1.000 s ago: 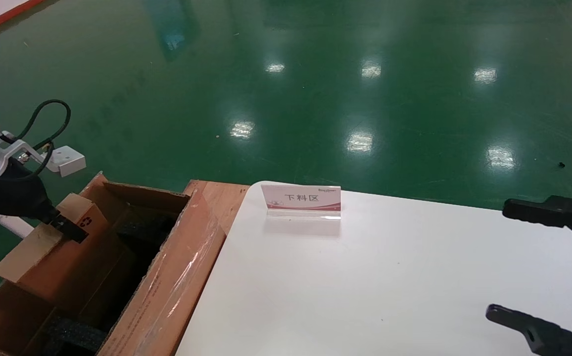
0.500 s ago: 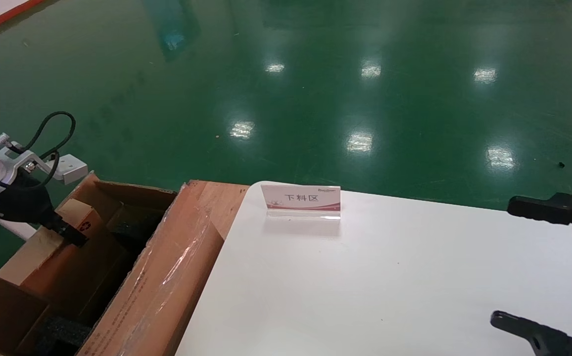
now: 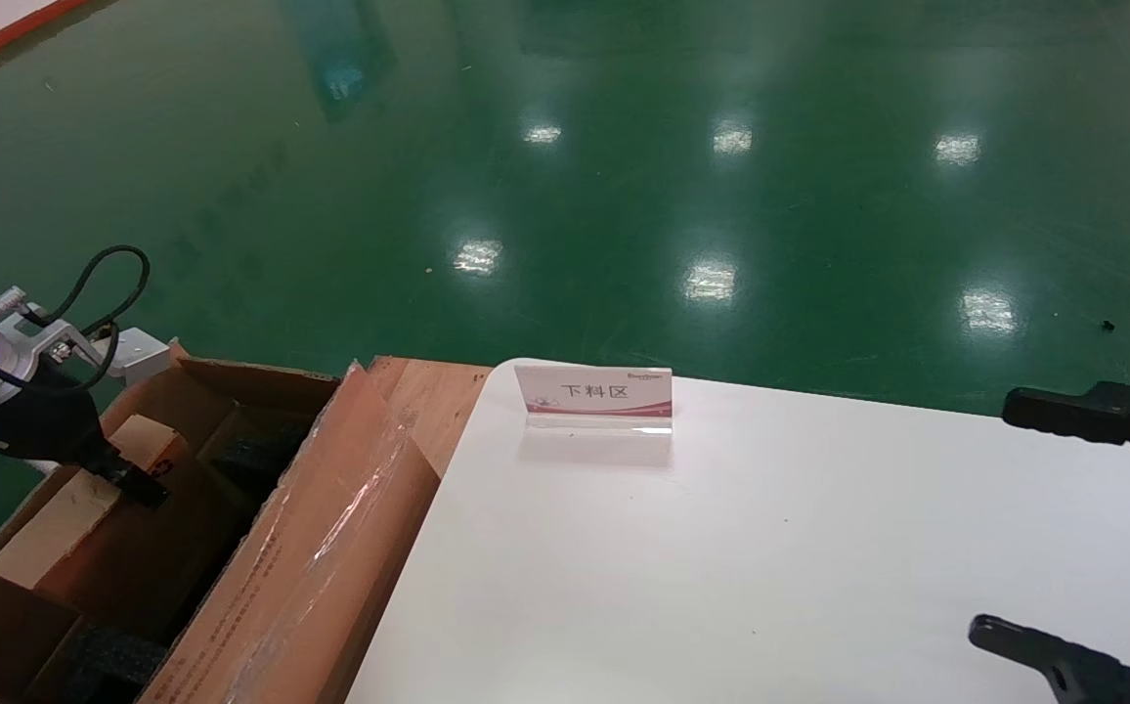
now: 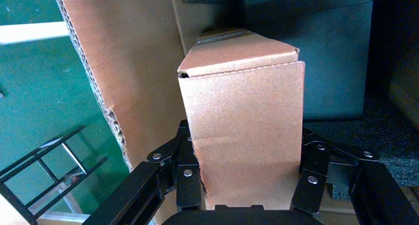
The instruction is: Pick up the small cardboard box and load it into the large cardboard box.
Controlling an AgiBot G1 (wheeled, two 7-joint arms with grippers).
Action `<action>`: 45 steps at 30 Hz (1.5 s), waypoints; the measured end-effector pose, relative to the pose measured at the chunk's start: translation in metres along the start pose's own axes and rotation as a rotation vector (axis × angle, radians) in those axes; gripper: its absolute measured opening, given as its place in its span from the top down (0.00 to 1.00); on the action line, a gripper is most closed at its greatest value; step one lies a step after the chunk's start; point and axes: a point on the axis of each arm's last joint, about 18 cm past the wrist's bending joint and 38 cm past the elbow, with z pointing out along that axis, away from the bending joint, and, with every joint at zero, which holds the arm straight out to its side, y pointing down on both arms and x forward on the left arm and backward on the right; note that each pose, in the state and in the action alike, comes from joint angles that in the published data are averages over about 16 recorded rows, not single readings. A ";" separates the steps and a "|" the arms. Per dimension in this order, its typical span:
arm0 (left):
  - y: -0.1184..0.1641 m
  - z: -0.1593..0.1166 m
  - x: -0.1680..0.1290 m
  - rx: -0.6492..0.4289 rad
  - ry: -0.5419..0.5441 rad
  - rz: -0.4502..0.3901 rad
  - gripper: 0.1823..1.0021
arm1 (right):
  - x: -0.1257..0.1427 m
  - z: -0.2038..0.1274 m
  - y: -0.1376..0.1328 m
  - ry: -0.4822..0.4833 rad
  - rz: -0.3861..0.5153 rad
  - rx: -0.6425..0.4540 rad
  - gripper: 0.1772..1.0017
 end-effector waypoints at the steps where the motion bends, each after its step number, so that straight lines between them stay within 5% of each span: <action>1: 0.000 0.000 0.000 -0.002 0.000 0.000 0.80 | 0.000 0.000 0.000 0.000 0.000 0.000 0.00; 16: 0.002 0.001 0.000 -0.010 0.001 0.000 0.73 | 0.000 0.000 0.000 0.000 0.000 0.000 0.00; 29: -0.006 -0.003 0.004 0.012 0.009 0.032 0.47 | 0.000 0.000 0.000 0.000 0.000 0.000 0.00; 45: -0.074 -0.075 0.050 0.404 0.174 0.312 0.11 | 0.000 0.000 0.000 0.000 0.000 0.000 0.00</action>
